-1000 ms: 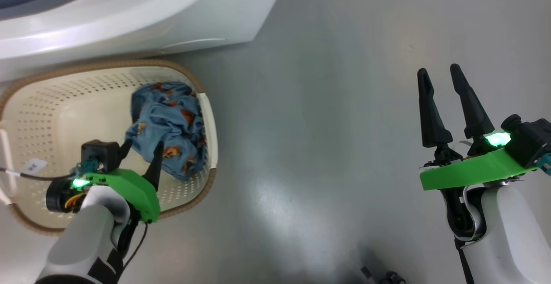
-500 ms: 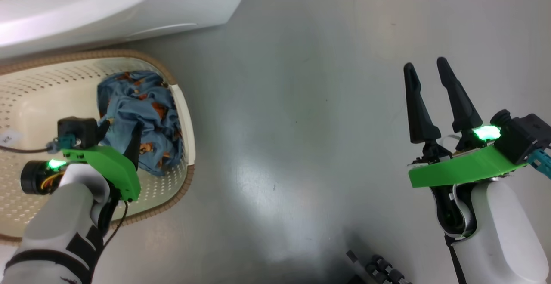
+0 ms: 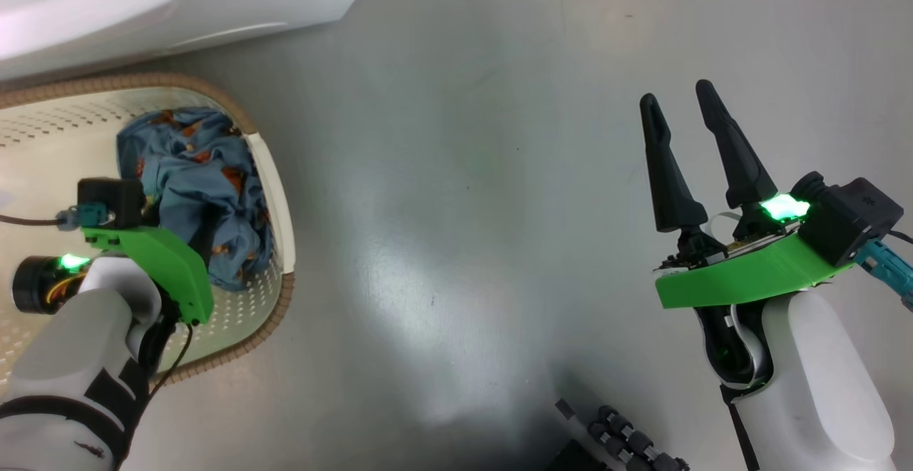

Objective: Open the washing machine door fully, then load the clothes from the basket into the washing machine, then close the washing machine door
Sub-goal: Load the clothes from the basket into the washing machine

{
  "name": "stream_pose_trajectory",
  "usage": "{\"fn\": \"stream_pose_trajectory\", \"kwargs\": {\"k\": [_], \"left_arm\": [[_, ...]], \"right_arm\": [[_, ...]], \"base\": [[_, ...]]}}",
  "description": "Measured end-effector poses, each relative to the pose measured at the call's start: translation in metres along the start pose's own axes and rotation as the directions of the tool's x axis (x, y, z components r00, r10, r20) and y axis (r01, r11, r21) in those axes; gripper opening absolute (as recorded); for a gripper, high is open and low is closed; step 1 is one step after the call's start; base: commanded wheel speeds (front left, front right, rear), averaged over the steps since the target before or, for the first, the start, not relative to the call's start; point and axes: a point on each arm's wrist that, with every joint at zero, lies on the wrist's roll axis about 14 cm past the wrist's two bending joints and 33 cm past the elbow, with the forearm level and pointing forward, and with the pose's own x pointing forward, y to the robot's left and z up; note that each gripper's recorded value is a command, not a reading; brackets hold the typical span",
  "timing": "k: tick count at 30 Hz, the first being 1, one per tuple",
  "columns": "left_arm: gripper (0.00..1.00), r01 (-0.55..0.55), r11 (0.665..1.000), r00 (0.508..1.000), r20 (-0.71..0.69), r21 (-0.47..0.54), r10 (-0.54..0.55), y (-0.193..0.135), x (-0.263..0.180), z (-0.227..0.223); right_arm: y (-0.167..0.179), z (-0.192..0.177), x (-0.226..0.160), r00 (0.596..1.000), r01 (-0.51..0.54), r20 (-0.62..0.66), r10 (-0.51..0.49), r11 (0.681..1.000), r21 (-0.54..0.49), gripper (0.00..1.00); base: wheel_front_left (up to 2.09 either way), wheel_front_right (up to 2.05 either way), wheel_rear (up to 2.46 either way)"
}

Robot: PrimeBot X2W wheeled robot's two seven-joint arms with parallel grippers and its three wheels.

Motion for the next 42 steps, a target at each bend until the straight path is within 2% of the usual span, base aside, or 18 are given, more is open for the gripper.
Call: {"fn": "stream_pose_trajectory", "kwargs": {"k": [1,8,19,23,32,42], "left_arm": [[0.0,0.003,1.0,1.0,-0.004,-0.003,-0.003,-0.001,0.0,-0.001],[0.0,0.011,1.0,1.0,0.007,-0.021,-0.011,-0.003,-0.003,0.005],[0.0,0.004,0.994,0.986,0.168,-0.11,0.015,-0.005,-0.028,0.054],[0.0,0.001,0.99,0.965,0.261,-0.138,0.036,-0.003,-0.045,0.082],[0.0,-0.04,0.984,0.919,0.381,-0.174,0.104,-0.001,-0.099,0.092],[0.0,-0.091,0.977,0.821,0.541,-0.192,0.183,-0.003,-0.171,0.114]], "right_arm": [[0.0,0.0,0.0,1.0,0.001,0.0,-0.001,1.0,-0.001,1.0],[0.0,0.008,-0.001,1.0,-0.001,0.017,0.001,1.0,-0.009,1.0],[0.006,0.036,-0.003,0.996,-0.015,0.086,0.014,1.0,0.003,1.0],[0.01,0.046,-0.004,0.993,-0.026,0.112,0.024,1.0,0.012,1.0],[0.013,0.062,-0.024,0.99,-0.035,0.135,0.032,0.999,0.02,1.0],[0.019,0.077,-0.052,0.986,-0.065,0.154,0.062,0.998,0.015,1.0]], "base": [[0.0,0.0,0.0],[0.0,0.0,0.0],[0.0,0.0,0.0],[0.0,0.0,0.0],[0.0,0.0,0.0],[0.0,0.0,0.0]]}}
